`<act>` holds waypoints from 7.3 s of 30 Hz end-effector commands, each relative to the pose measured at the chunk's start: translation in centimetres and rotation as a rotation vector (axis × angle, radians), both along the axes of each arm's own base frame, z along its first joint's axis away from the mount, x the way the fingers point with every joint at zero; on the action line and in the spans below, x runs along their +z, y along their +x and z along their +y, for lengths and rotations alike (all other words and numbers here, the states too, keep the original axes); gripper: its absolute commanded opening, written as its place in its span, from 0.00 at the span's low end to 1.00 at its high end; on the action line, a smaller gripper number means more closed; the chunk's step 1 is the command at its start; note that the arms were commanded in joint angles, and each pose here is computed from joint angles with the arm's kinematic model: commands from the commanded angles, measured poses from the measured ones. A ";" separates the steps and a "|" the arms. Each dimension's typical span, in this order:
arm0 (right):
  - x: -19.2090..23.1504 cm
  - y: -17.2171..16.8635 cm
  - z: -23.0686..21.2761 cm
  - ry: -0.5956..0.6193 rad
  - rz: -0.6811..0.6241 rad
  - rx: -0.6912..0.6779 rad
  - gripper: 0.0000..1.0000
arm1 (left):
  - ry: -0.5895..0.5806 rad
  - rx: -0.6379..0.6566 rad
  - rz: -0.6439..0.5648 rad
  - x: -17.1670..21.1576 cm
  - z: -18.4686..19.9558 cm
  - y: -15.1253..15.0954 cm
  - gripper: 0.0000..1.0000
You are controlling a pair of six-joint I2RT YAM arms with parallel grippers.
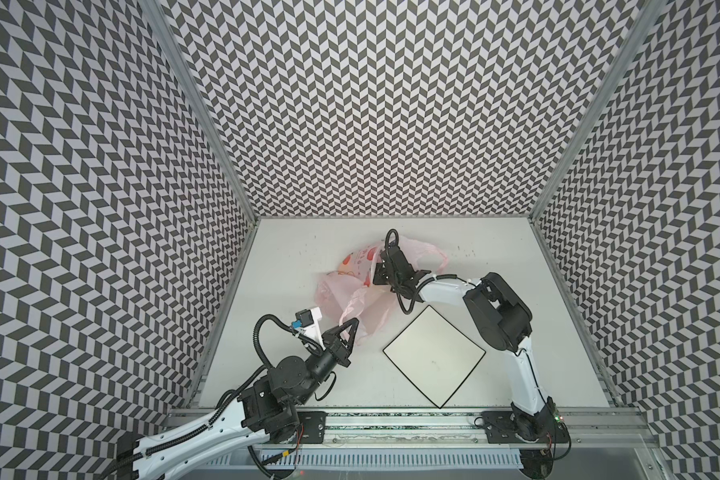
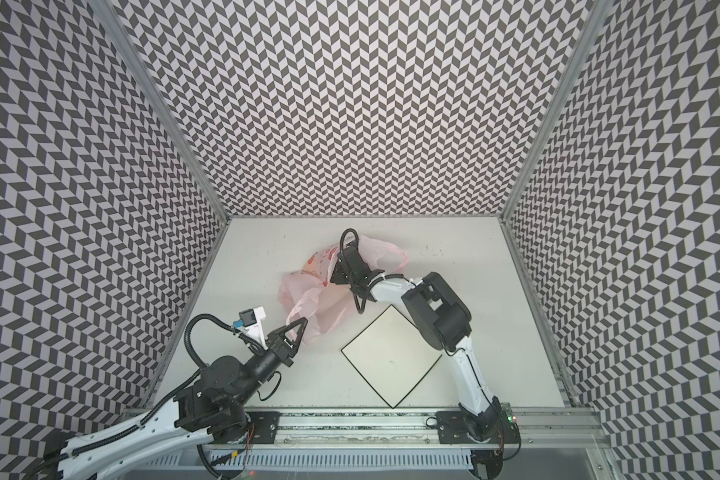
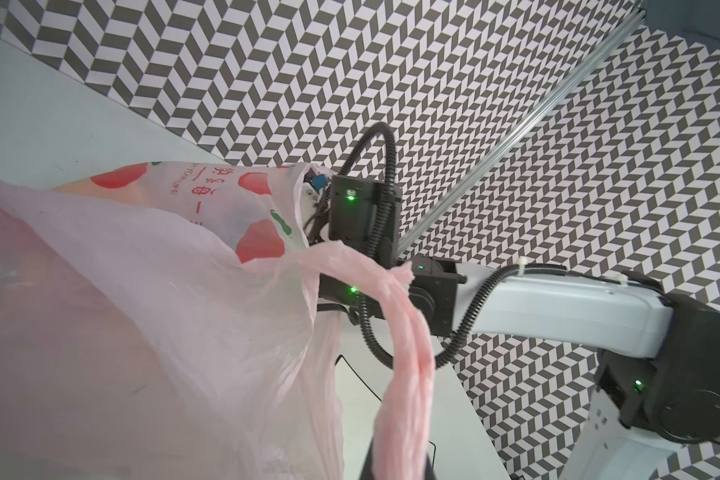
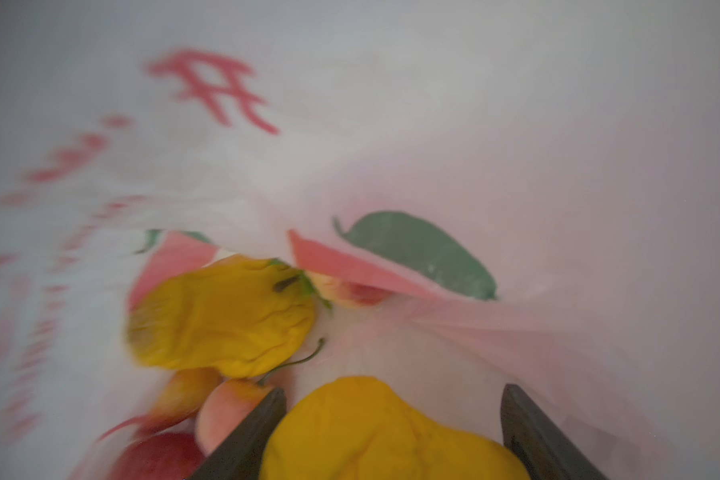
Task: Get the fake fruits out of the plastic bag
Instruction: 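Lift the yellow pear out with the right gripper and release it on the white board, then reach the right gripper back into the bag toward the red apple, then grasp the red apple with the right gripper and place it on the white board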
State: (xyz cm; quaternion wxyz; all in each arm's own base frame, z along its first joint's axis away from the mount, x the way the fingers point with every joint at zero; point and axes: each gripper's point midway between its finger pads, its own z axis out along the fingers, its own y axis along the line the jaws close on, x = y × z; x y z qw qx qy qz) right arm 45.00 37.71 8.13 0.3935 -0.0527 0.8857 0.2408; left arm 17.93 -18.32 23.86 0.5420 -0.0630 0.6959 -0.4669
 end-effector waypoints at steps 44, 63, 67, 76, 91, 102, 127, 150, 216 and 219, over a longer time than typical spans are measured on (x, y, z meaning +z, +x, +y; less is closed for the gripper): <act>0.3 -20.9 -16.3 -0.075 0.063 -0.098 0.57 | -0.090 0.169 0.026 0.0 1.9 1.8 0.00; -0.5 -21.4 -16.4 -0.124 0.110 -0.058 1.00 | -0.090 0.155 0.039 -0.2 2.0 1.6 0.00; 4.4 -22.1 -16.7 -0.055 0.017 -0.011 1.00 | -0.089 0.163 0.037 -0.2 2.1 1.6 0.00; 18.8 -24.1 -14.5 0.300 -0.412 0.212 0.87 | -0.088 0.196 0.040 0.3 2.8 1.8 0.00; 8.2 -14.0 0.5 0.071 -0.069 0.318 0.60 | -0.110 0.183 0.048 1.3 2.7 1.6 0.00; 2.9 -10.9 7.5 0.103 0.023 0.419 0.80 | -0.164 0.139 0.005 3.5 2.7 1.0 0.00; -5.2 -7.3 13.1 -0.027 0.027 0.347 0.95 | -0.195 0.044 -0.052 6.1 0.7 0.5 0.00; 4.9 -9.5 5.7 -0.051 -0.105 0.262 0.37 | -0.226 0.216 0.111 0.2 3.8 1.7 0.00; 9.3 -24.9 -7.9 -0.137 -0.112 0.310 0.82 | -0.237 0.200 0.097 -0.1 3.6 1.6 0.00; 13.6 -24.3 -7.3 0.027 -0.238 0.280 0.78 | -0.235 0.198 0.098 -0.1 3.6 1.6 0.00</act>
